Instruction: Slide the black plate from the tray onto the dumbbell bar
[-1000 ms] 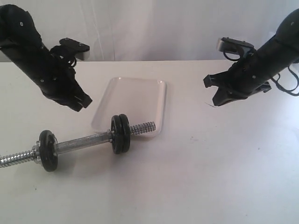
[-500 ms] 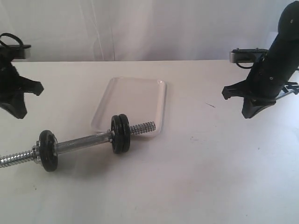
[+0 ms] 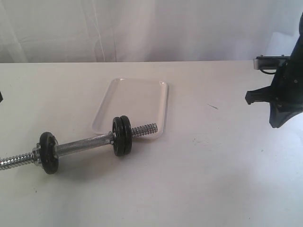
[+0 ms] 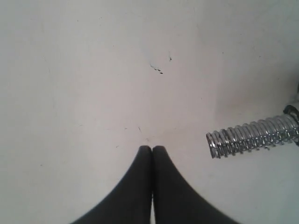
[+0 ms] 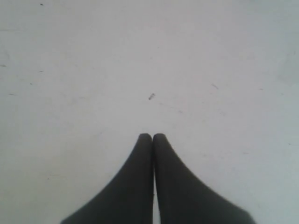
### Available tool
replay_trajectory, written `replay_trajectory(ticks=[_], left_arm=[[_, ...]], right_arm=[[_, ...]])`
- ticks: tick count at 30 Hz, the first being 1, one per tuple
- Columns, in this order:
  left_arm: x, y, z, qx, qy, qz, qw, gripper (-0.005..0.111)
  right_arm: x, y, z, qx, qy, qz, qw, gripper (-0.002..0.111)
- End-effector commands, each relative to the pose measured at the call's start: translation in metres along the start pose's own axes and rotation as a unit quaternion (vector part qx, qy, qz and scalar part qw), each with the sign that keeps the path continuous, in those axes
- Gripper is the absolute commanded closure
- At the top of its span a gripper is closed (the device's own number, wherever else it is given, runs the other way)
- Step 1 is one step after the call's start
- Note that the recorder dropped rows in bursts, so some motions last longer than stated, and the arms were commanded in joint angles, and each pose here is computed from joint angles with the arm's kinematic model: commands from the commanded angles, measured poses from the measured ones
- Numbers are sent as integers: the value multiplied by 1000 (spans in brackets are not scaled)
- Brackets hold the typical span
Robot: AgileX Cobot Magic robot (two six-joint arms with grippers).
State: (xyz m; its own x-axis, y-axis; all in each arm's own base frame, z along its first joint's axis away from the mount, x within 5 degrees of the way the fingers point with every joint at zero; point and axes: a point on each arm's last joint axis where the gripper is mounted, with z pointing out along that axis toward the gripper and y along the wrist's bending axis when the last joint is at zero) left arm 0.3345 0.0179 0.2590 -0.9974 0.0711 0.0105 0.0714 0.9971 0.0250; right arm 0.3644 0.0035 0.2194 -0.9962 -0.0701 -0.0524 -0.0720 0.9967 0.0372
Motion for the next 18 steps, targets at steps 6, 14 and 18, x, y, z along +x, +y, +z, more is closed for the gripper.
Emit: replay_trajectory(ticks=[6,14,18], left_arm=[[31,-1,-43,-7,-19,5,1000,107],[87,-6,-111,-25,-139,-8,990,107],[129,-5,-131,-56,-185,-14,981,107]], right_arm=[[19,-1,-44,9,-37,-21,999,108],[75,1,-107,44,-145,-15,988,108],[114,7,-144,47,-223,-14,974,108]])
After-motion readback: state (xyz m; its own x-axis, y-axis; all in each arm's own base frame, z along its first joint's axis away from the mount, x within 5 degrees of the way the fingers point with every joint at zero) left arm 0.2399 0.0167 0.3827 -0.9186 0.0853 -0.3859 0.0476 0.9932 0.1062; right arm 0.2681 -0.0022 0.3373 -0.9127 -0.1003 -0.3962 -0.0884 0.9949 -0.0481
